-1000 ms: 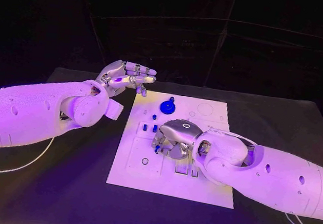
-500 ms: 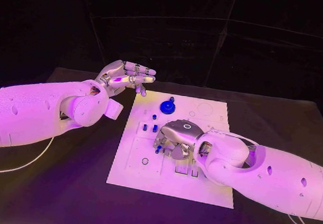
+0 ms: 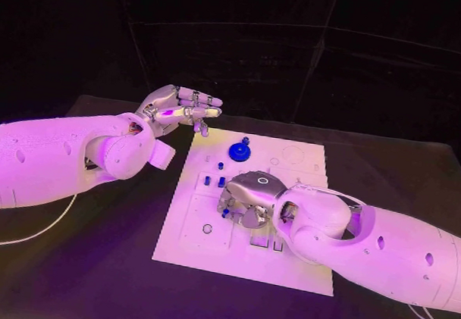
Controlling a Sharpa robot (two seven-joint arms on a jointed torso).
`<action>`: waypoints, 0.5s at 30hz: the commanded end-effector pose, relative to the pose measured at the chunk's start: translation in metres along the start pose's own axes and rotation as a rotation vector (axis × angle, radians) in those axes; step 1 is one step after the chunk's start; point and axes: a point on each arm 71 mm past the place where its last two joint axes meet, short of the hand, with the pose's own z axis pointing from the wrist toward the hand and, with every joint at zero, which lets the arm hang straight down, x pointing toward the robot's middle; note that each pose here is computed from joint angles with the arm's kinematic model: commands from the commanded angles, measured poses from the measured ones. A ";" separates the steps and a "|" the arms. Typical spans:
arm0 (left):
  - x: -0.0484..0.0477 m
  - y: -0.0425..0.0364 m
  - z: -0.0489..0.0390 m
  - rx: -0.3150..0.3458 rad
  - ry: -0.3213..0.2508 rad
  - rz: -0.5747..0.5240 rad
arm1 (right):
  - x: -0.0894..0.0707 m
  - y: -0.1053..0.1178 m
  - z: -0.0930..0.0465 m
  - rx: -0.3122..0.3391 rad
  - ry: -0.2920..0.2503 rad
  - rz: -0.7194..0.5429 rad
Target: Assemble the parts on the task board
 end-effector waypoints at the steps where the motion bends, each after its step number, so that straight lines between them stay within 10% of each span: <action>1: 0.0001 -0.0011 0.0002 0.002 0.006 -0.007 | 0.002 0.003 0.000 -0.008 0.028 -0.020; 15: -0.0015 -0.0008 0.0002 -0.001 0.002 -0.005 | -0.002 0.002 0.001 0.002 -0.037 -0.020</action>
